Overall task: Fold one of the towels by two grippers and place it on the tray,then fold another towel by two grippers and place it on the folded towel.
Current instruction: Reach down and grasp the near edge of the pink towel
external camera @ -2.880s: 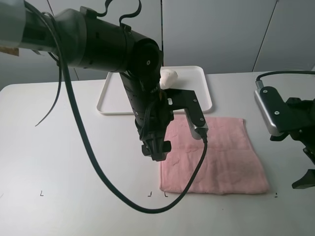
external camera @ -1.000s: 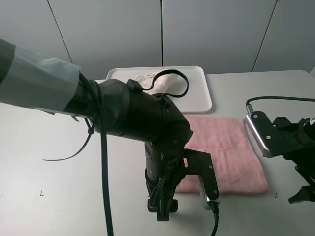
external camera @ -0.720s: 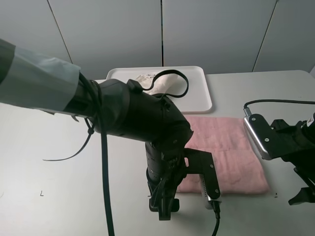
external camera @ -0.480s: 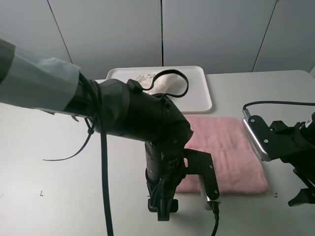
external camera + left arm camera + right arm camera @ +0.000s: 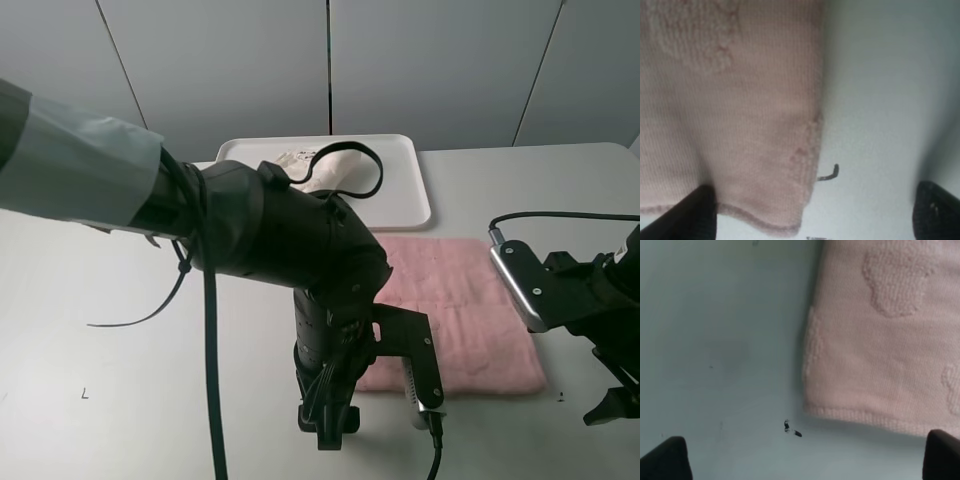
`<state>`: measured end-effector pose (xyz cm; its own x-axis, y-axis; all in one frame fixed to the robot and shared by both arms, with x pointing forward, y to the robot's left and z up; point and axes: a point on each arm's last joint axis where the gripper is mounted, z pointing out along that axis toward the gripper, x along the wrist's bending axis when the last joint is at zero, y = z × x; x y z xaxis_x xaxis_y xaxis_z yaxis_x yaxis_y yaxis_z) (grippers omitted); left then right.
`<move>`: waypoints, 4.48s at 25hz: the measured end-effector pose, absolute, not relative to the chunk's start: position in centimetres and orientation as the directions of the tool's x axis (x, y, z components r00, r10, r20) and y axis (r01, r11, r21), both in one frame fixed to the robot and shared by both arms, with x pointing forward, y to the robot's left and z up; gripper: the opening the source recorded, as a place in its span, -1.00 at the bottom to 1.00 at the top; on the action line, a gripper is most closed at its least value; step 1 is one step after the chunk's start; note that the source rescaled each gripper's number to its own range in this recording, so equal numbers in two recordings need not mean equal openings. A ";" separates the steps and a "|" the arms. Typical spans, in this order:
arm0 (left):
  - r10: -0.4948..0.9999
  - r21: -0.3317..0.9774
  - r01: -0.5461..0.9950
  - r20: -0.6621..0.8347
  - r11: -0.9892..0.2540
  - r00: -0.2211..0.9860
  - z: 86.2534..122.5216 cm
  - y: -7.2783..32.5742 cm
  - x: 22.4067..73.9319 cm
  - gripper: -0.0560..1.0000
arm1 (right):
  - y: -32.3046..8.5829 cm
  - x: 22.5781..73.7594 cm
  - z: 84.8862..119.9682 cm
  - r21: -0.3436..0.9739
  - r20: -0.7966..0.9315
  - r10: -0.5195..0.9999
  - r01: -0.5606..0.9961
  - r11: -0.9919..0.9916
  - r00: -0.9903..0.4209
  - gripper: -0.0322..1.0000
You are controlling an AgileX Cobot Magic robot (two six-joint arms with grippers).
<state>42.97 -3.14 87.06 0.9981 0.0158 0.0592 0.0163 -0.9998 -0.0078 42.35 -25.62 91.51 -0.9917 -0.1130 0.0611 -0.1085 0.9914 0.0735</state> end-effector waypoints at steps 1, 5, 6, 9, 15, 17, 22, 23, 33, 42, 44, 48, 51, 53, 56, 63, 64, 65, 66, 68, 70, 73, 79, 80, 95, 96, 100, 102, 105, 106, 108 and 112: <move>0.014 -0.008 0.015 0.059 -1.000 0.998 87.1 -3.1 43.0 1.00 | -25.6 42.3 91.3 0.072 0.069 -0.113 -0.108 0.992 -0.991 1.00; 0.010 -0.008 0.011 0.059 -1.000 0.998 87.1 -3.1 43.0 1.00 | -25.7 42.1 90.6 0.071 0.088 -0.110 -0.104 0.992 -0.990 1.00; 0.010 -0.008 0.011 0.059 -1.000 0.998 87.1 -3.1 43.0 1.00 | -25.7 42.1 90.6 0.071 0.085 -0.109 -0.104 0.992 -0.990 1.00; 0.008 -0.008 0.009 0.059 -1.000 0.998 87.1 -3.1 43.0 1.00 | -25.6 42.1 90.6 0.074 0.083 -0.109 -0.103 0.992 -0.991 1.00; 0.008 -0.008 0.009 0.059 -1.000 0.998 87.1 -3.1 43.0 1.00 | -24.4 41.7 90.0 0.077 0.060 -0.164 -0.159 0.984 -0.985 1.00; 0.008 -0.010 0.009 0.058 -1.000 0.998 87.1 -3.1 43.0 1.00 | -24.3 41.4 89.5 0.078 0.079 -0.167 -0.161 0.984 -0.983 1.00; 0.004 -0.013 0.005 0.057 -1.000 0.998 87.0 -3.1 43.0 1.00 | -24.2 41.5 89.3 0.074 0.076 -0.141 -0.136 0.988 -0.987 1.00; 0.004 -0.016 0.005 0.055 -1.000 0.998 86.8 -3.1 43.0 1.00 | -24.2 41.5 89.3 0.074 0.075 -0.139 -0.133 0.988 -0.987 1.00; 0.016 -0.031 0.018 0.057 -0.999 0.998 86.5 -3.1 42.9 1.00 | -24.2 41.6 89.3 0.074 0.067 -0.130 -0.125 0.989 -0.989 1.00; -0.008 -0.041 -0.005 0.081 -0.999 0.997 86.5 -3.0 43.2 -0.08 | -24.2 41.6 89.3 0.077 0.064 -0.125 -0.120 0.990 -0.990 1.00; -0.005 -0.032 -0.003 0.092 -0.999 0.996 86.5 -3.1 43.3 -0.36 | -24.2 41.6 89.3 0.081 0.064 -0.120 -0.114 0.990 -0.991 1.00; 0.041 -0.014 0.043 0.110 -0.999 0.993 86.5 -3.2 43.4 -0.85 | -24.1 41.6 89.3 0.088 0.061 -0.108 -0.102 0.991 -0.992 1.00; 0.049 -0.014 0.051 0.110 -0.999 0.993 86.5 -3.2 43.4 -0.88 | -24.1 41.7 89.3 0.089 0.056 -0.108 -0.102 0.991 -0.993 1.00; 0.048 -0.014 0.049 0.112 -0.999 0.993 86.5 -3.2 43.4 -0.88 | -24.0 41.8 89.3 0.090 0.047 -0.105 -0.100 0.991 -0.993 1.00; 0.049 -0.014 0.051 0.112 -0.999 0.993 86.5 -3.2 43.4 -0.88 | -24.0 41.8 89.3 0.091 0.045 -0.104 -0.099 0.991 -0.994 1.00; 0.049 -0.009 0.051 0.113 -0.999 0.992 86.5 -3.2 43.5 -0.88 | -24.3 40.9 88.8 0.085 0.079 -0.103 -0.097 0.992 -0.992 1.00; 0.049 -0.009 0.051 0.113 -0.999 0.992 86.5 -3.2 43.5 -0.88 | -24.3 40.7 88.7 0.084 0.085 -0.106 -0.099 0.992 -0.991 1.00; 0.049 -0.009 0.051 0.113 -0.999 0.992 86.5 -3.2 43.5 -0.88 | -24.4 40.6 88.6 0.084 0.087 -0.110 -0.103 0.991 -0.990 1.00; 0.049 -0.009 0.051 0.113 -0.999 0.992 86.5 -3.2 43.5 -0.88 | -24.4 40.6 88.6 0.084 0.086 -0.110 -0.102 0.991 -0.990 1.00; 0.051 -0.009 0.053 0.113 -0.999 0.992 86.5 -3.2 43.5 -0.88 | -24.3 40.7 88.6 0.085 0.067 -0.109 -0.103 0.991 -0.992 1.00; 0.051 -0.009 0.053 0.113 -0.999 0.992 86.5 -3.2 43.5 -0.88 | -24.3 40.8 88.6 0.085 0.060 -0.108 -0.103 0.991 -0.992 1.00; 0.051 -0.009 0.053 0.113 -0.999 0.992 86.5 -3.2 43.5 -0.88 | -24.3 40.8 88.6 0.085 0.056 -0.108 -0.103 0.991 -0.993 0.91; 0.051 -0.009 0.053 0.113 -0.999 0.992 86.5 -3.2 43.5 -0.88 | -24.3 40.8 88.6 0.085 0.056 -0.108 -0.103 0.991 -0.993 0.52; 0.051 -0.009 0.053 0.113 -0.999 0.992 86.5 -3.2 43.5 -0.88 | -24.3 40.8 88.6 0.085 0.056 -0.108 -0.103 0.991 -0.993 0.51; 0.051 -0.009 0.053 0.113 -0.999 0.992 86.5 -3.2 43.5 -0.88 | -24.3 40.8 88.6 0.084 0.056 -0.102 -0.097 0.992 -0.993 0.63; 0.051 -0.009 0.053 0.113 -0.999 0.992 86.5 -3.2 43.5 -0.88 | -24.3 40.8 88.6 0.084 0.056 -0.102 -0.097 0.992 -0.993 0.63; 0.051 -0.009 0.053 0.113 -0.999 0.992 86.5 -3.2 43.5 -0.88 | -24.3 40.8 88.6 0.084 0.056 -0.102 -0.097 0.992 -0.993 0.63; 0.051 -0.009 0.053 0.113 -0.999 0.992 86.5 -3.2 43.5 -0.88 | -24.3 40.8 88.6 0.084 0.056 -0.102 -0.097 0.992 -0.993 0.63; 0.051 -0.009 0.053 0.113 -0.999 0.992 86.5 -3.2 43.5 -0.88 | -24.3 40.8 88.6 0.084 0.056 -0.102 -0.097 0.992 -0.993 0.63; 0.051 -0.009 0.053 0.113 -0.999 0.992 86.5 -3.2 43.5 -0.88 | -24.3 40.8 88.6 0.084 0.056 -0.102 -0.097 0.992 -0.993 0.63; 0.051 -0.009 0.053 0.113 -0.999 0.992 86.5 -3.2 43.5 -0.88 | -24.3 40.8 88.6 0.084 0.056 -0.102 -0.097 0.992 -0.993 0.63; 0.051 -0.009 0.053 0.113 -0.999 0.992 86.5 -3.2 43.5 -0.88 | -24.3 40.9 88.6 0.084 0.050 -0.101 -0.097 0.992 -0.994 0.63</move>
